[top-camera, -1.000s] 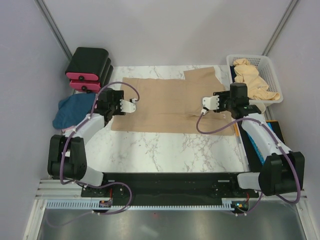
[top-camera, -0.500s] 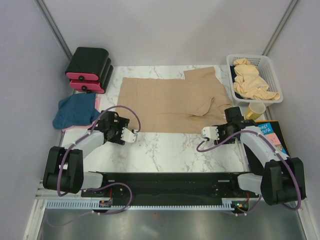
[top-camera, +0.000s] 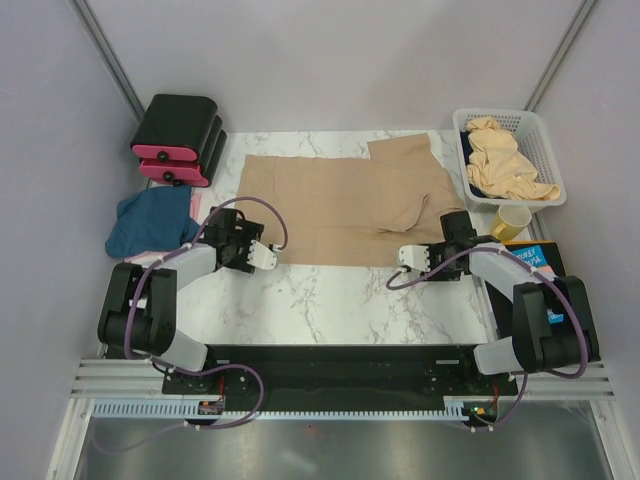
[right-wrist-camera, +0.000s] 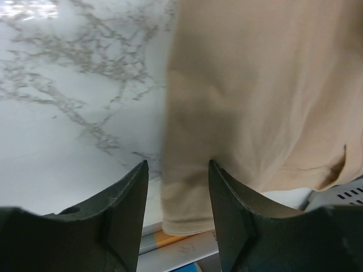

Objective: Fold and stack the t-shirts
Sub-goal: Fold the flattened tshirt in 1/3 of the way

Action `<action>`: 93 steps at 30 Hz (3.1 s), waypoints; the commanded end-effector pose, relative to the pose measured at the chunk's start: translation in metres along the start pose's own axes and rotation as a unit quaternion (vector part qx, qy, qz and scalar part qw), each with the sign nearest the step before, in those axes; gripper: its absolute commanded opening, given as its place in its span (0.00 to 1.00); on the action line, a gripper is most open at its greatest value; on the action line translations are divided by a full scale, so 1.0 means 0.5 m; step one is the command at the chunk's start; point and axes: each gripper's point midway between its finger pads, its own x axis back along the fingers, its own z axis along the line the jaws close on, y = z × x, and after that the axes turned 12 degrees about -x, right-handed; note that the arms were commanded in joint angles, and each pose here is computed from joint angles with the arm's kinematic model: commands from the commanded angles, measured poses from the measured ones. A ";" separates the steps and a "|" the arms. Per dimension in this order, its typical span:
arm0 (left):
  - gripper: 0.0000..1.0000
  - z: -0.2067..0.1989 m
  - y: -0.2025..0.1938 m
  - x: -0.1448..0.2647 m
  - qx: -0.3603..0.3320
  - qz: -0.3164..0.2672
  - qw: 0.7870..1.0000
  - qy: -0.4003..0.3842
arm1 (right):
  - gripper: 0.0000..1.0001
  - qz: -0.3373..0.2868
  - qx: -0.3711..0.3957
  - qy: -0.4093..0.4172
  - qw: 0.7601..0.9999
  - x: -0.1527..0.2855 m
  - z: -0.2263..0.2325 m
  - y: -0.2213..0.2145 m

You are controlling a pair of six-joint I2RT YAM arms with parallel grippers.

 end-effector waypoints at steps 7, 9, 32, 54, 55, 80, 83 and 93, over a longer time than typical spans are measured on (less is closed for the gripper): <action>0.08 -0.043 0.017 -0.014 0.003 -0.017 0.998 -0.057 | 0.41 0.014 -0.004 0.000 1.000 -0.037 -0.011 -0.009; 0.02 -0.055 0.016 -0.008 0.006 -0.015 0.998 -0.068 | 0.23 0.018 -0.005 0.004 1.000 -0.033 -0.009 -0.011; 0.06 -0.221 0.091 0.123 0.019 -0.075 0.983 -0.164 | 0.28 0.019 0.157 0.132 0.978 0.093 0.194 -0.049; 0.84 0.110 -0.005 0.175 0.088 -0.044 0.995 -0.009 | 0.58 -0.061 0.093 0.020 0.994 0.132 -0.049 0.108; 0.84 0.113 -0.007 0.166 0.090 -0.045 0.995 -0.013 | 0.58 -0.065 0.098 0.013 0.993 0.134 -0.066 0.120; 0.81 -0.010 0.028 0.098 0.012 -0.075 0.992 -0.096 | 0.59 -0.097 0.211 0.069 0.970 0.069 -0.032 0.253; 0.81 -0.024 0.029 0.089 0.008 -0.077 0.991 -0.111 | 0.59 -0.100 0.215 0.076 0.969 0.073 -0.023 0.259; 0.80 -0.024 0.032 0.073 0.016 -0.080 0.989 -0.122 | 0.59 -0.109 0.225 0.107 0.962 0.063 0.013 0.280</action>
